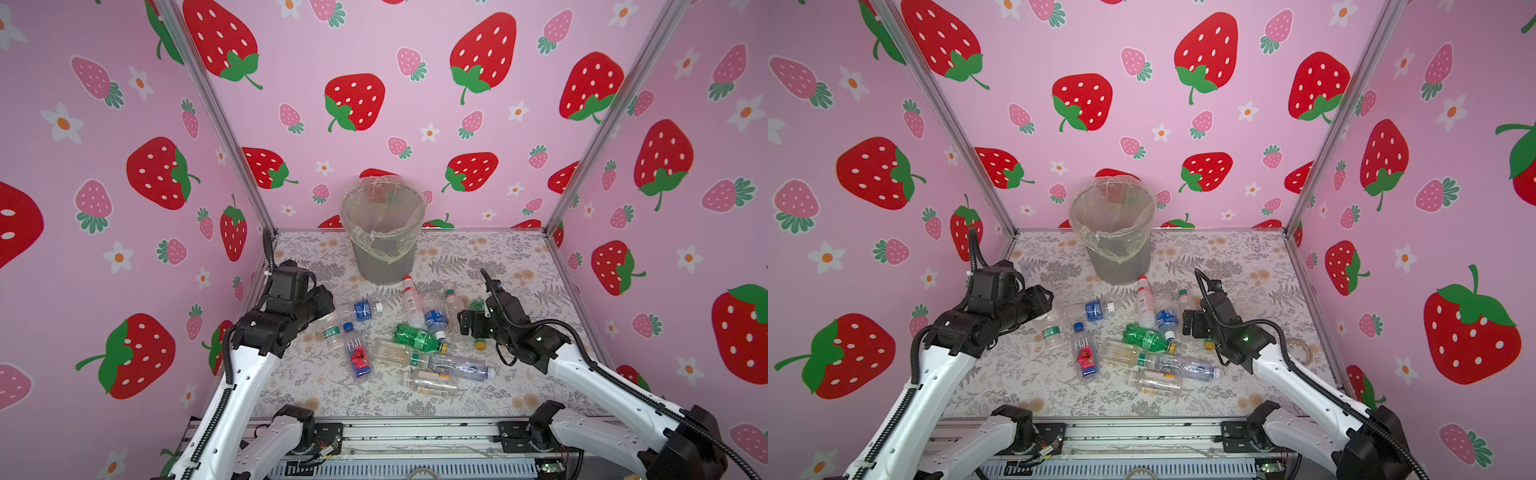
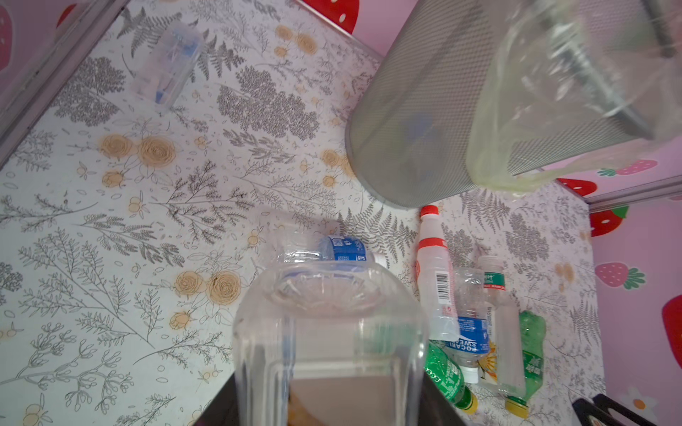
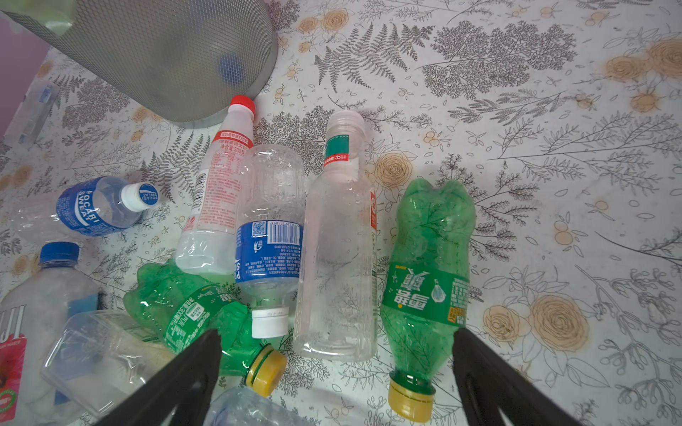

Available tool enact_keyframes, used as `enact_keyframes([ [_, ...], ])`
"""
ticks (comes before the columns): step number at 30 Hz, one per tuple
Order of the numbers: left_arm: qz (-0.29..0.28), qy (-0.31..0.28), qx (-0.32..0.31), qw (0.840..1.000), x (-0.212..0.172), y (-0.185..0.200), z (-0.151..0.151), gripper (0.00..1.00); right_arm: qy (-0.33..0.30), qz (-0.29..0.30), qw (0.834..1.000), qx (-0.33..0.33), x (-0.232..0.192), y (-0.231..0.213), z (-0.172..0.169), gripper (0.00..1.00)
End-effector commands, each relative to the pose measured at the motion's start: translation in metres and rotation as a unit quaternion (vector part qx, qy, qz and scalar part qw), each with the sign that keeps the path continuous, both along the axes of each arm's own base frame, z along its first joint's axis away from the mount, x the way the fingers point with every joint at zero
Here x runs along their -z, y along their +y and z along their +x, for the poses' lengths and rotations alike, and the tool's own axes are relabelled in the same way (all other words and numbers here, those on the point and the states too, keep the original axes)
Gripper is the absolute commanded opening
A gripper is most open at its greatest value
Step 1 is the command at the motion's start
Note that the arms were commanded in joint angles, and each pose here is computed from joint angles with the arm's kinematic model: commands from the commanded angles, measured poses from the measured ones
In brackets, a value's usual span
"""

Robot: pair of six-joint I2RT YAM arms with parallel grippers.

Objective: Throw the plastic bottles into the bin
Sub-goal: 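Carry the square bottle toward the wastebasket with the left gripper while the right gripper hovers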

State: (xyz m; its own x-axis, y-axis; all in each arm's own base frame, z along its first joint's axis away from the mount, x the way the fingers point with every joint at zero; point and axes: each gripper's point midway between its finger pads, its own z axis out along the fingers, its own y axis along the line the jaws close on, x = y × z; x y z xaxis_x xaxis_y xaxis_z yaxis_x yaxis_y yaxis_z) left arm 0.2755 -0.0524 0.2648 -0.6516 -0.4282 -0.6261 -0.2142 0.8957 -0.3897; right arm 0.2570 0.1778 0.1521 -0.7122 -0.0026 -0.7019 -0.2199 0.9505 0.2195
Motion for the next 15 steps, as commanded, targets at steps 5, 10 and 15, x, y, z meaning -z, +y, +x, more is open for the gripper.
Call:
enact_keyframes([
  [5, 0.005, -0.100, 0.042, 0.994, -0.065, -0.013, 0.031, 0.51, 0.033, -0.037, 0.998, 0.029, 0.019, -0.016, -0.004, 0.99],
  [10, 0.000, -0.159, 0.069, 0.985, -0.095, -0.026, 0.057, 0.52, 0.028, -0.034, 0.998, 0.036, 0.016, -0.016, 0.000, 0.99],
  [15, 0.002, -0.213, 0.097, 0.972, -0.125, -0.038, 0.080, 0.52, 0.031, -0.038, 0.998, 0.041, 0.017, -0.016, 0.006, 0.99],
])
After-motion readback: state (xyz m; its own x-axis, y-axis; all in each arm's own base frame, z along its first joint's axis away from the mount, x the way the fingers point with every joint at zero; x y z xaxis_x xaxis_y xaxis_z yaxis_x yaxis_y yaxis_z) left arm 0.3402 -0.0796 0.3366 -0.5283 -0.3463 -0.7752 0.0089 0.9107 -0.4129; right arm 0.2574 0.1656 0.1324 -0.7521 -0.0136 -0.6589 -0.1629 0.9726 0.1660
